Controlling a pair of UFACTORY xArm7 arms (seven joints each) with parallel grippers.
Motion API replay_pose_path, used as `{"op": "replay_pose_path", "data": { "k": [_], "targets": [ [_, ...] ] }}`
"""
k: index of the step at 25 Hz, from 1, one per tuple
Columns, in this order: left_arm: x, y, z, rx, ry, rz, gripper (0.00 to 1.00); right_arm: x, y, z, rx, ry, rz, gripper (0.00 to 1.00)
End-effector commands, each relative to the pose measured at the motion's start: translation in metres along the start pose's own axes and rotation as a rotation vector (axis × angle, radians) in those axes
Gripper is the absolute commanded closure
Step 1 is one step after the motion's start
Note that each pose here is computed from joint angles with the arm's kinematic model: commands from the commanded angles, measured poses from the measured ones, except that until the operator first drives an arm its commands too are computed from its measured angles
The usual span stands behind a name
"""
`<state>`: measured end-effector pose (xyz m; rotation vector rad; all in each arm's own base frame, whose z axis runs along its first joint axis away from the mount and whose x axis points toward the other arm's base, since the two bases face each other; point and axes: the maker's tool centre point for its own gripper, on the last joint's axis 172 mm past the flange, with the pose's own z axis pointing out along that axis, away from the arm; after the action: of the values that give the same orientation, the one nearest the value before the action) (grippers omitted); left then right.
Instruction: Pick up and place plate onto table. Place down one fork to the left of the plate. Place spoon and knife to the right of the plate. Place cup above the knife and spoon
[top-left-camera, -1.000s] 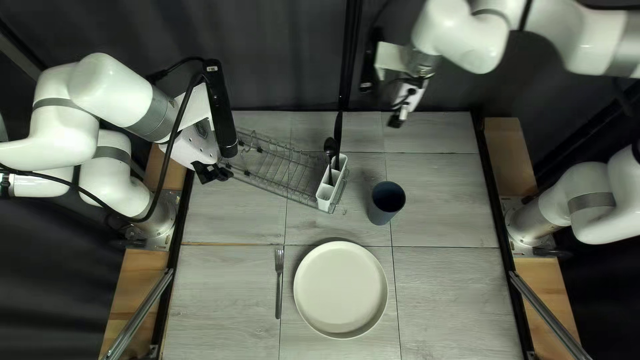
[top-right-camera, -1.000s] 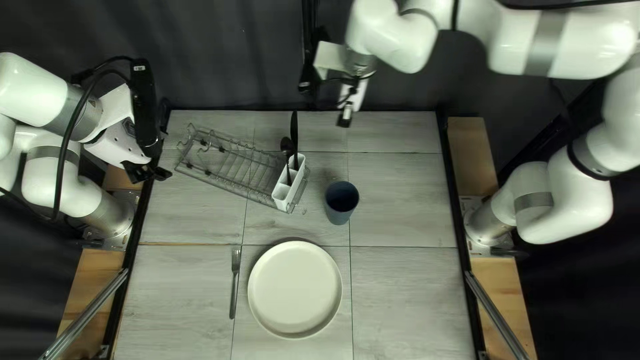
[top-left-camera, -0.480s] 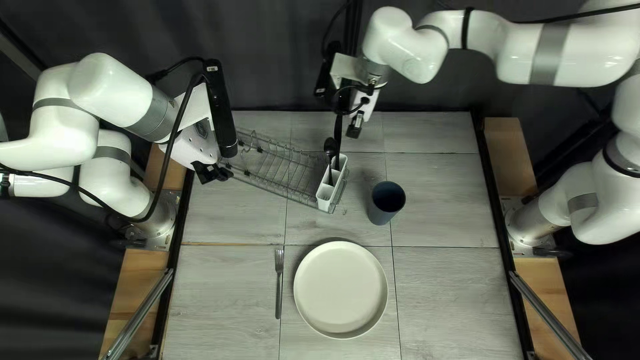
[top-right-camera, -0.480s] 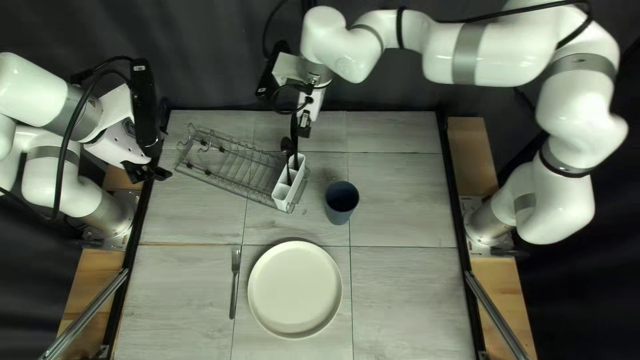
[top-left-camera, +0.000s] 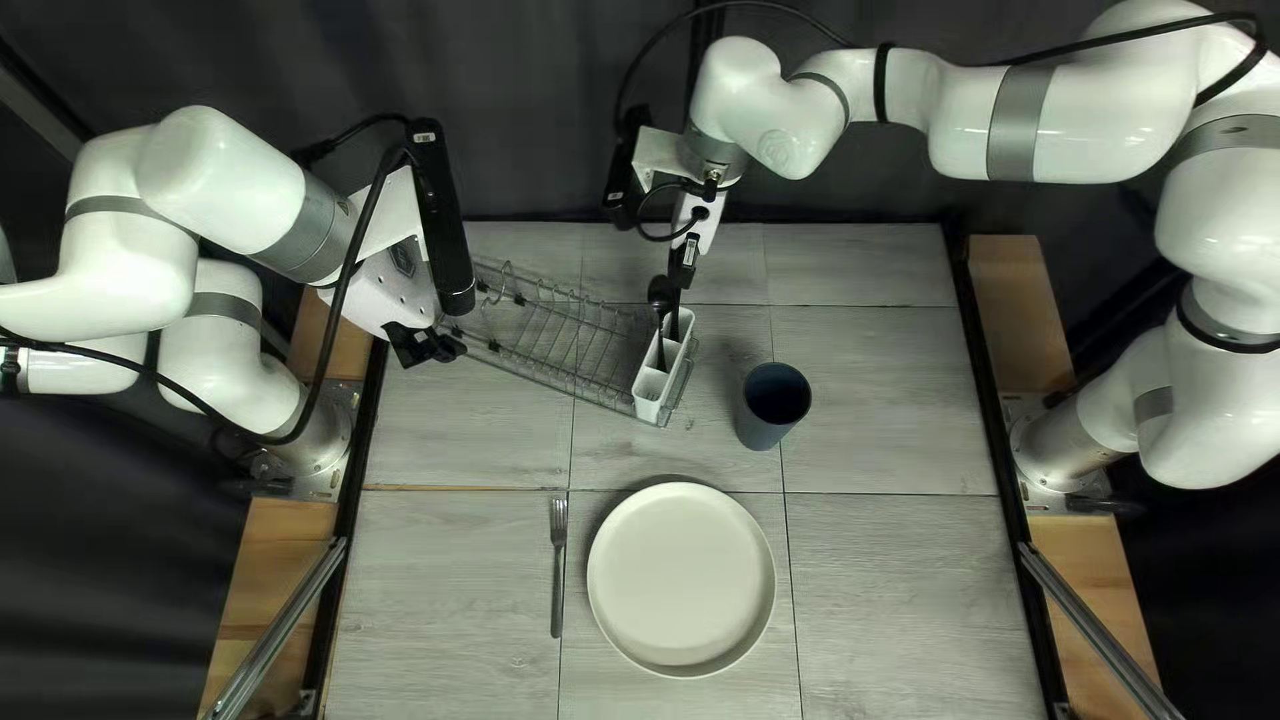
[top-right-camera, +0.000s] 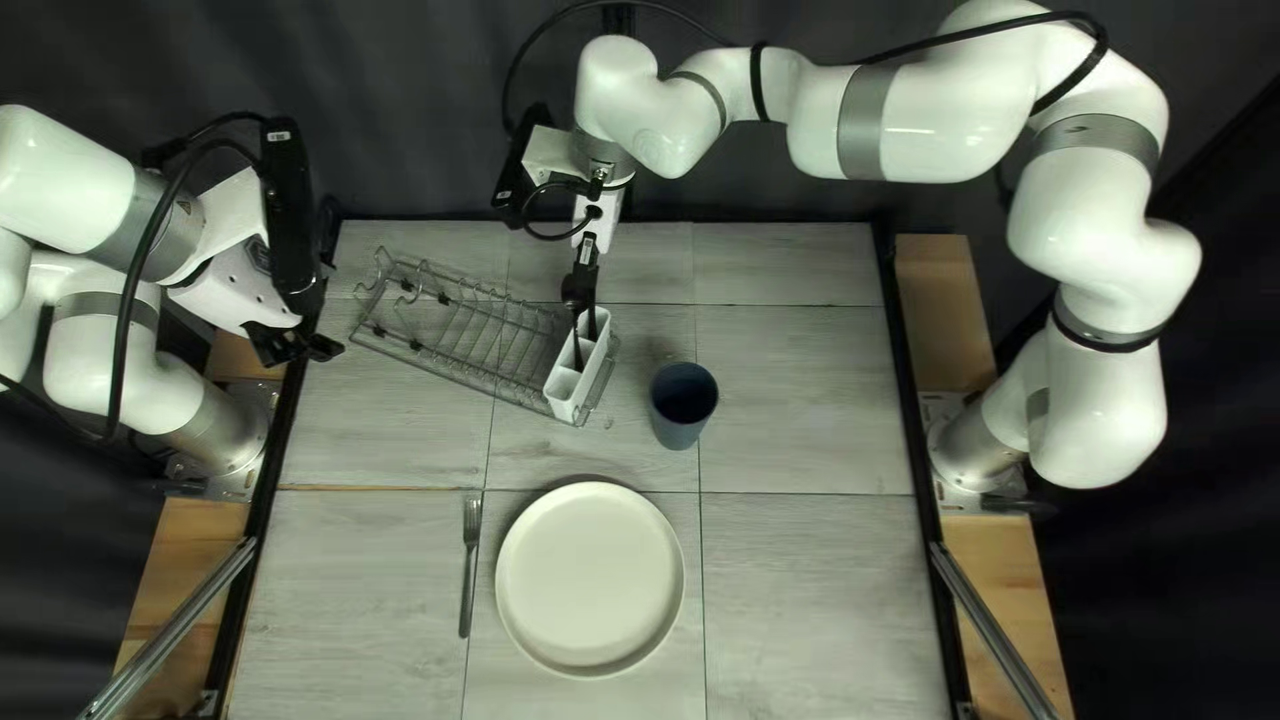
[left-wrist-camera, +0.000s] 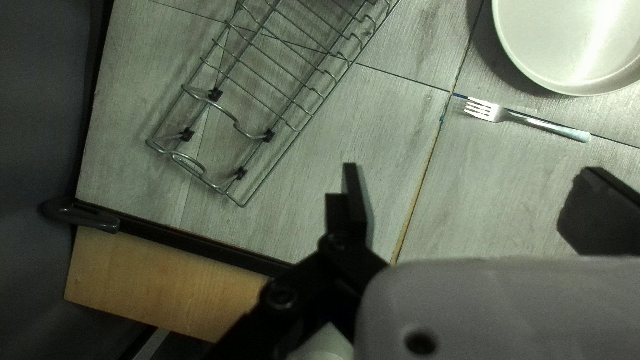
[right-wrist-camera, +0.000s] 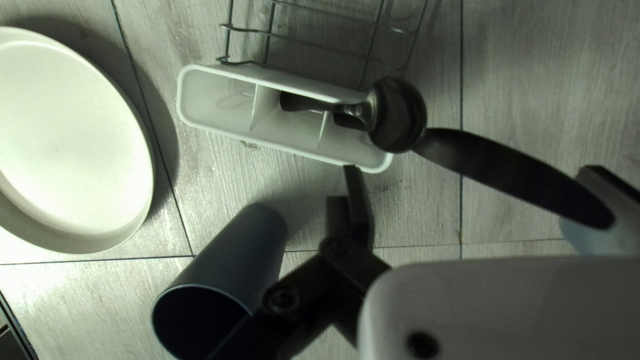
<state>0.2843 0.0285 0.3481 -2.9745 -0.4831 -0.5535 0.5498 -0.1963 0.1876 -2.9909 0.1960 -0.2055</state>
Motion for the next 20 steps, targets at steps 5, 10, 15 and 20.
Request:
{"op": "replay_pose_path", "data": {
  "k": [5, 10, 15, 20],
  "targets": [
    [0.000, 0.000, 0.000, 0.000, 0.000, 0.000, 0.00, -0.002, -0.002, -0.005, 0.018, 0.011, -0.010, 1.00],
    [0.000, 0.000, 0.000, 0.000, 0.000, 0.000, 0.00, -0.006, -0.003, -0.026, 0.008, 0.016, -0.016, 1.00],
    [0.000, 0.000, 0.000, 0.000, 0.000, 0.000, 0.00, -0.013, -0.005, -0.058, -0.024, 0.021, -0.023, 1.00],
    [0.000, 0.000, 0.000, 0.000, 0.000, 0.000, 0.00, -0.026, -0.009, -0.100, -0.067, 0.020, -0.027, 1.00]
  ]
}}
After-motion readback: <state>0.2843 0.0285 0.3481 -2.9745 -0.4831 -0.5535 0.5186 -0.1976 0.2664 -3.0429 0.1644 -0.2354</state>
